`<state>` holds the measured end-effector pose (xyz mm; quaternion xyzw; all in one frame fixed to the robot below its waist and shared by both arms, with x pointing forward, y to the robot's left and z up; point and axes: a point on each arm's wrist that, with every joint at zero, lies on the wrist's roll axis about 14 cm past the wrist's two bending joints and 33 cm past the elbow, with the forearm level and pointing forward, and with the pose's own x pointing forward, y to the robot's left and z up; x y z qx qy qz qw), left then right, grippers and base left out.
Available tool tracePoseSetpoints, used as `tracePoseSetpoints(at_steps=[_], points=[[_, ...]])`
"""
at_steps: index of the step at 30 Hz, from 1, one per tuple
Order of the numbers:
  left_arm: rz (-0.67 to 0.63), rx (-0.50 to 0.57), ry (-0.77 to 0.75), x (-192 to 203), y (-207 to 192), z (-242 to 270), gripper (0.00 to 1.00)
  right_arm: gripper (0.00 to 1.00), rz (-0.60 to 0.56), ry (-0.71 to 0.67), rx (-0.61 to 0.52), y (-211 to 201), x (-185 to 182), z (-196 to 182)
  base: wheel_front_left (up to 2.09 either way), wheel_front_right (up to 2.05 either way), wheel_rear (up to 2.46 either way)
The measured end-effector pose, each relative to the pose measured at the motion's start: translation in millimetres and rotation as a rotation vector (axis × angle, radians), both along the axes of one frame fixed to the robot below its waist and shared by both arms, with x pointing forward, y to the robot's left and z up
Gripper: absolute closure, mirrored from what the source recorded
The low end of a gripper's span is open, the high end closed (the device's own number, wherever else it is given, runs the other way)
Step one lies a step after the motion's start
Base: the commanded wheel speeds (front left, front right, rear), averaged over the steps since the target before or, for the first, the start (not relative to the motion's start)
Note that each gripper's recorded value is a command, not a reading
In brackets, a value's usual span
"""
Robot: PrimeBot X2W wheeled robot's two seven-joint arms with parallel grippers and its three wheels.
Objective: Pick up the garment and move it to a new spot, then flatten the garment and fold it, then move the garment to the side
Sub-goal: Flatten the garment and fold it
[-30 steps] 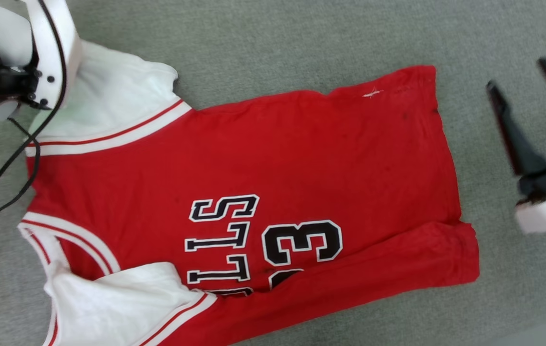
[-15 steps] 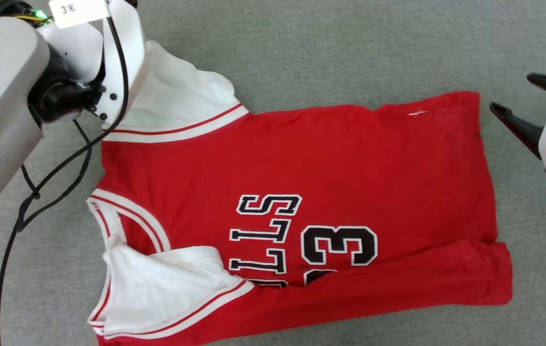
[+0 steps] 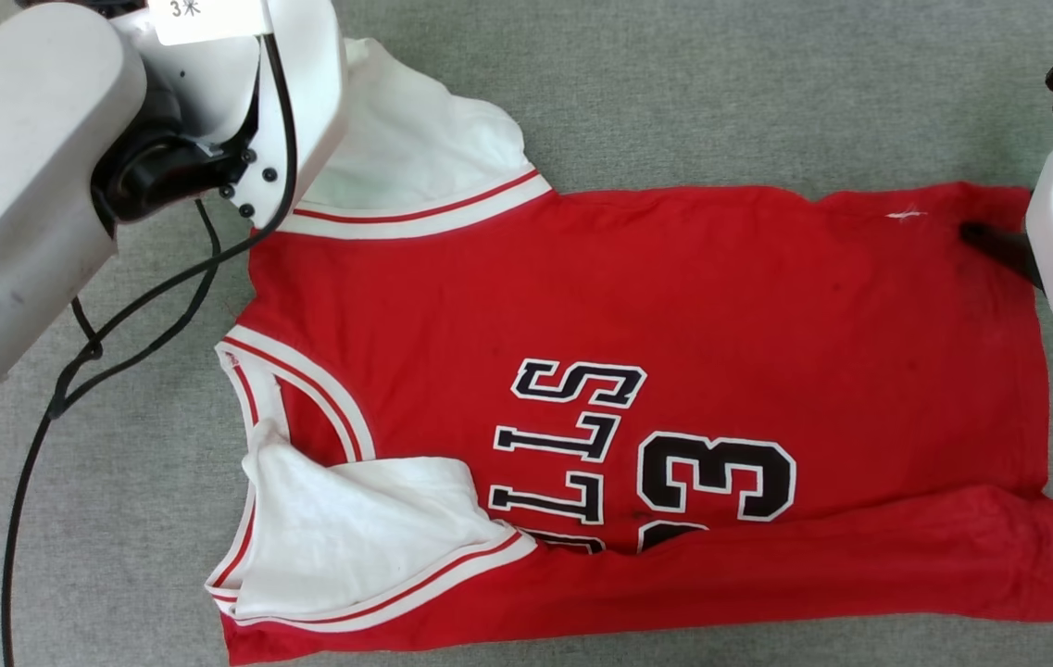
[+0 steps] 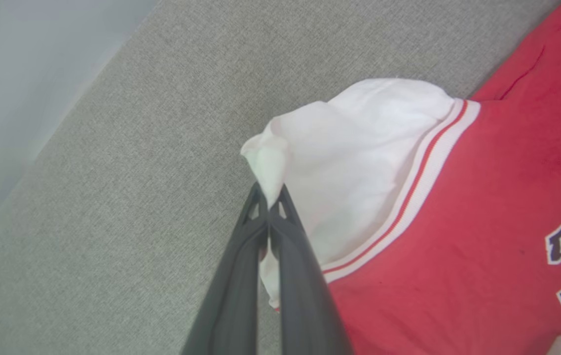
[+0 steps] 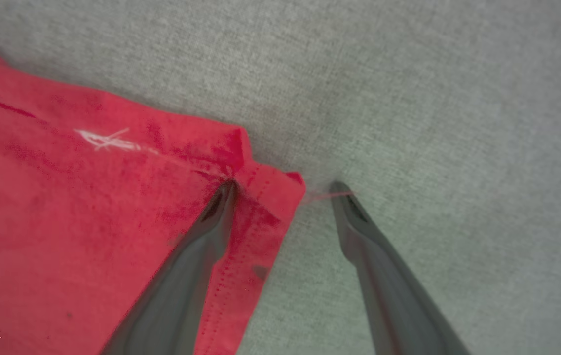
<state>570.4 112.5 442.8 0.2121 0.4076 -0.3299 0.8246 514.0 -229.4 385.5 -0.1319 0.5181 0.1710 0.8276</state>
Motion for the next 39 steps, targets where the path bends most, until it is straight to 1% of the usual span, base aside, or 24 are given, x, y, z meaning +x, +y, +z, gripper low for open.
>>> tracePoseSetpoints(at_steps=[3,6,7,8,12,15,17,22,32,34,35,39], points=[[-0.006,-0.007,-0.007,2,0,-2,1.00,0.00,0.005,0.049,0.000,4,-5,-18,0.00,0.00,0.00],[-0.011,-0.008,0.000,0,0,-7,1.00,0.00,0.009,0.068,0.002,4,-7,-24,0.00,0.00,0.00],[-0.012,-0.011,0.001,0,-1,-7,1.00,0.59,0.010,0.064,0.004,4,-7,-23,0.00,0.00,0.00],[-0.013,-0.016,-0.004,0,-1,-6,1.00,1.00,0.012,0.058,0.006,4,-7,-23,0.00,0.00,0.00],[-0.009,-0.034,-0.031,1,-2,3,1.00,1.00,0.010,0.019,0.029,7,-5,-16,0.00,0.00,0.00],[-0.009,-0.060,-0.067,-1,-4,18,1.00,1.00,0.005,-0.040,0.050,9,-2,-3,0.00,0.00,0.00],[-0.010,-0.076,-0.085,-6,-4,27,1.00,1.00,-0.003,-0.076,0.057,5,-3,7,0.00,0.00,0.00],[-0.004,-0.107,-0.127,-28,4,49,1.00,1.00,0.019,-0.171,0.093,9,-13,33,0.00,0.00,0.00],[0.018,-0.133,-0.091,-108,28,47,1.00,1.00,0.040,-0.272,0.156,9,-60,56,0.00,0.00,0.00],[0.029,-0.142,-0.077,-125,31,43,1.00,1.00,0.045,-0.286,0.165,9,-70,58,0.00,0.00,0.00],[0.051,-0.159,-0.046,-149,34,35,1.00,1.00,0.046,-0.294,0.181,9,-84,59,0.00,0.00,0.00],[0.090,-0.159,0.006,-181,44,18,1.00,1.00,0.048,-0.291,0.198,8,-105,55,0.00,0.00,0.00]])
